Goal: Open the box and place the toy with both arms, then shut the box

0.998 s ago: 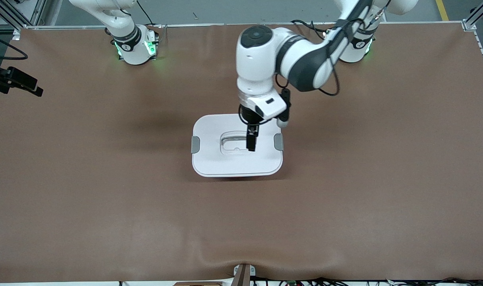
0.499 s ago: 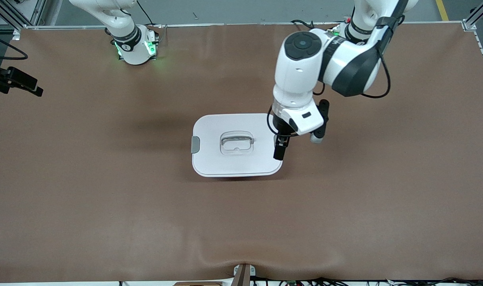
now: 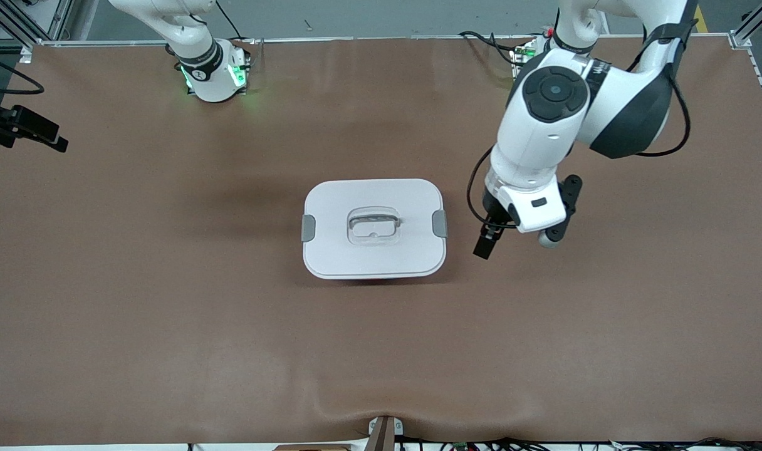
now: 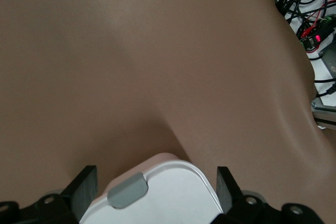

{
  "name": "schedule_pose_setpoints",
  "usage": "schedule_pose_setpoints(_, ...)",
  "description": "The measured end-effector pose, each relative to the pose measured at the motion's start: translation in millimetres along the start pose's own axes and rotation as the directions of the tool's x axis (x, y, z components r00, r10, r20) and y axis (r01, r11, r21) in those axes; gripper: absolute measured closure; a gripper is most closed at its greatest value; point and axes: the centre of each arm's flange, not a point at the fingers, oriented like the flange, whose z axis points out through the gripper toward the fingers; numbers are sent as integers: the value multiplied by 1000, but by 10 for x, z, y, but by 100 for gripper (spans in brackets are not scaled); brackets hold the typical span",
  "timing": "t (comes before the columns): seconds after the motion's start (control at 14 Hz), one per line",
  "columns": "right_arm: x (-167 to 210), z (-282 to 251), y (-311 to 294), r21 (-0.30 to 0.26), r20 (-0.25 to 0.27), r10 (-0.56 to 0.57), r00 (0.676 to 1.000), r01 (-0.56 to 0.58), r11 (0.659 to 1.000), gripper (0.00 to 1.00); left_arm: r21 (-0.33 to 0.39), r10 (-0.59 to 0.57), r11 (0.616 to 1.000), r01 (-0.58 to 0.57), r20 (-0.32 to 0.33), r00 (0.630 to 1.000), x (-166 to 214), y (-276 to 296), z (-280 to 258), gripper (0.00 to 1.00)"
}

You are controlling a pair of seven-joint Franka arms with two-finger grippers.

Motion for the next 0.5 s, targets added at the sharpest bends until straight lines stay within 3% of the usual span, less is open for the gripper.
schedule_pose_setpoints(0.5,0,0,-3,0,0,-1,1000,1,1000,0,55,150,987,-150,2,989,688,-147,-42,0)
